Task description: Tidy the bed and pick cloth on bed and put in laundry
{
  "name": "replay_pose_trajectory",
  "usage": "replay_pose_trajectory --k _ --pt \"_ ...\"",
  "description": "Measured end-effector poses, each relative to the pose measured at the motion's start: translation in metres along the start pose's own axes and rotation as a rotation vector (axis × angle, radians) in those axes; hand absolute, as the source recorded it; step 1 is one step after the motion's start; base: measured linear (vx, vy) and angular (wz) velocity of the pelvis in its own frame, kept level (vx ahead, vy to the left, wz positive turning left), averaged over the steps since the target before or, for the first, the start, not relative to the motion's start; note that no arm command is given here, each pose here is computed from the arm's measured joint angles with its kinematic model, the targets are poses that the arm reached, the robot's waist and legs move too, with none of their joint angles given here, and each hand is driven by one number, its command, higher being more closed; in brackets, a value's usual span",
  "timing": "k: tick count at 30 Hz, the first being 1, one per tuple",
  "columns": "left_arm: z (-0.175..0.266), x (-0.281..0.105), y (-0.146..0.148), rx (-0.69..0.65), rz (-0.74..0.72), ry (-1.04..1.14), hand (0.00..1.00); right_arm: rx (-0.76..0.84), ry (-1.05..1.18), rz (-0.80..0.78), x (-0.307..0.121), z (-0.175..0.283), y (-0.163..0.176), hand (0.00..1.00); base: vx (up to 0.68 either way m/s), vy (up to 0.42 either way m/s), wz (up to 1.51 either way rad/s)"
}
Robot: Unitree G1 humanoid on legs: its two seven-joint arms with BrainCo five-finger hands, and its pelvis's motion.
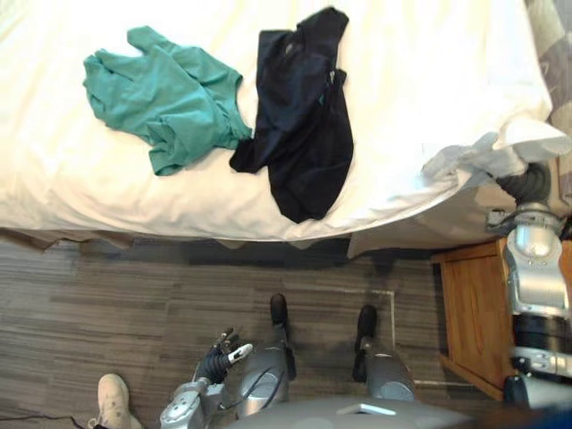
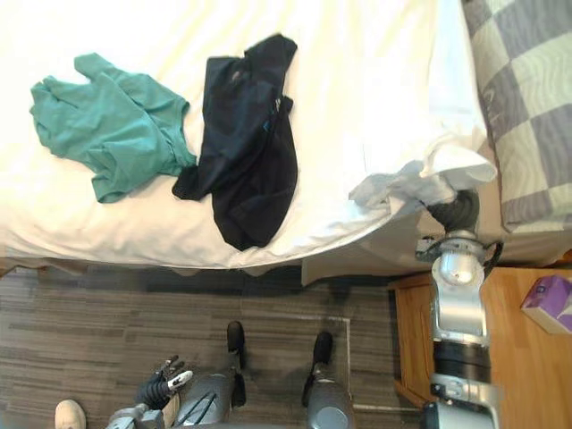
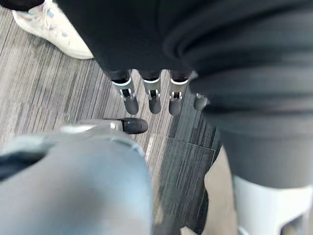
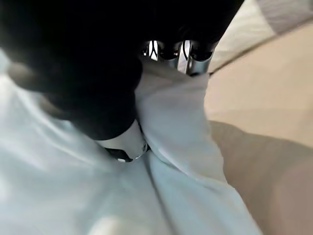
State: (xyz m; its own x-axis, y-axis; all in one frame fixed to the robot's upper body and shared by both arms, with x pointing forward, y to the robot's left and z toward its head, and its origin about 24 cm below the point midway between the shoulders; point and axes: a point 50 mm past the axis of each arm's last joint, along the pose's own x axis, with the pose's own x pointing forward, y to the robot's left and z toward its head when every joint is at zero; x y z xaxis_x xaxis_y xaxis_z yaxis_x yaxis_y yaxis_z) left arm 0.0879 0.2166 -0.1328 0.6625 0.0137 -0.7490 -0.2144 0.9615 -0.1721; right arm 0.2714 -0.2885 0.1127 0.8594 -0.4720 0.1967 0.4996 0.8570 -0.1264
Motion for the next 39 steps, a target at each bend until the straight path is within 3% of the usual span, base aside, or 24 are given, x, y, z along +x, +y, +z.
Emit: replay_pose_trajectory --k 7,19,29,32,39 --pt "-0.019 -0.005 0.001 -0.069 0.097 0.041 0.0 0.339 0.191 -0.151 -0.065 -0.049 -0.015 0.0 0.12 -0.012 -0.21" --pt "-0.035 -0.002 -0.003 -0.216 0.165 0.176 0.0 0.376 0.534 -0.21 -0.164 -0.124 -0.063 0.0 0.0 -0.001 -0.24" --pt "-0.04 0.004 -0.01 -0.27 0.151 0.224 0.0 0.431 0.983 -0.164 -0.24 -0.199 -0.031 0.0 0.02 -0.002 -0.01" --pt "-0.035 0.013 -0.019 -0.269 0.112 0.236 0.0 0.45 1.001 -0.1 -0.239 -0.21 -0.014 0.0 0.03 -0.003 -0.01" --pt "-0.035 0.013 -0.019 -0.278 0.112 0.232 0.0 0.449 1.009 -0.097 -0.24 -0.211 -0.013 0.0 0.0 0.0 0.0"
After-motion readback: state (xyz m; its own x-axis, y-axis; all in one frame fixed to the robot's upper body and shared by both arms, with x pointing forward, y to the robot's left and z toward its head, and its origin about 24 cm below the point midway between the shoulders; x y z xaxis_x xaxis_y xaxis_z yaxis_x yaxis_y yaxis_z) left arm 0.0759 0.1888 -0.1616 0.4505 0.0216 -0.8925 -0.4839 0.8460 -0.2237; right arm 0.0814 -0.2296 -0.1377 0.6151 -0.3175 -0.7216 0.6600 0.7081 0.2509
